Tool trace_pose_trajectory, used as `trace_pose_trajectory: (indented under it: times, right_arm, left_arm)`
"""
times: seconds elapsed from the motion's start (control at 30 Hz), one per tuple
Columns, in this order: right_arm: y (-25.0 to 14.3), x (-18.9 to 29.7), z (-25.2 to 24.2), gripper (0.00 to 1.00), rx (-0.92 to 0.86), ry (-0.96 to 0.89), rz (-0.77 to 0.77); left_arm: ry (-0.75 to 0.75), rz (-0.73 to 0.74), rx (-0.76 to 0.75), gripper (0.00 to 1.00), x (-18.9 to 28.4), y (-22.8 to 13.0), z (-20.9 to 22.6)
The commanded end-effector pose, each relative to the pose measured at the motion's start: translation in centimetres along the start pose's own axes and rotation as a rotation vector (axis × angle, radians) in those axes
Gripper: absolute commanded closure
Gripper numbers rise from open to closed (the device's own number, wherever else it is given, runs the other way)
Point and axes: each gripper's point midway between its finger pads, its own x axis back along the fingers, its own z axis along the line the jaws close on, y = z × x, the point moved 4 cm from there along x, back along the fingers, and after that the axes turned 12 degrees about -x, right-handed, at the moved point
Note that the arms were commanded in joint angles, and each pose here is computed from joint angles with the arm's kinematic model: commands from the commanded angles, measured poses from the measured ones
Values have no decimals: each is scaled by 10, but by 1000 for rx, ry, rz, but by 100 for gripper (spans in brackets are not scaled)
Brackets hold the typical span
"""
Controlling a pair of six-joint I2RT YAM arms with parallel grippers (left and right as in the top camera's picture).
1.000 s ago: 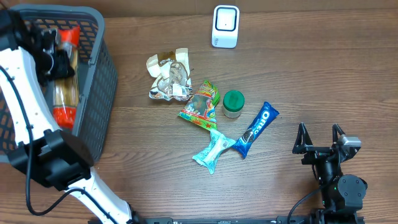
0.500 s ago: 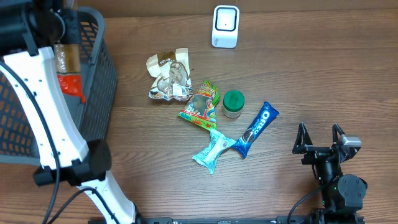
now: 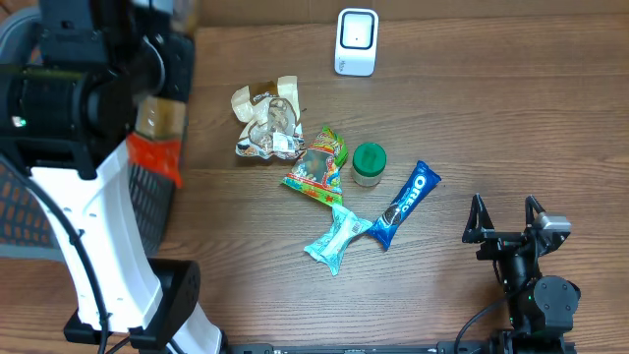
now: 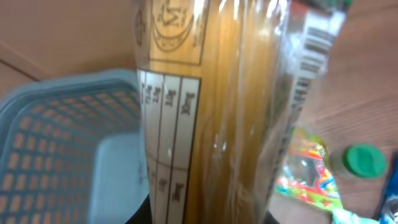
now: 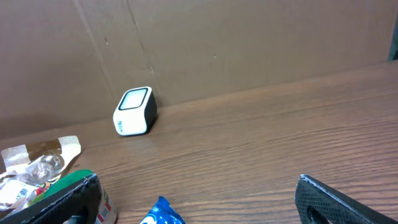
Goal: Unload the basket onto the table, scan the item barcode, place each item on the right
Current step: 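Lift the spaghetti pack out of the basket with the left gripper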
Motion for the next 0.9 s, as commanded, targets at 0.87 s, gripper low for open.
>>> trace_pose_trajectory:
  times: [0.87]
  right_arm:
    - [-3, -1, -1, 0, -1, -1, 4]
  left_arm:
    - [-257, 419, -33, 95, -125, -139, -105]
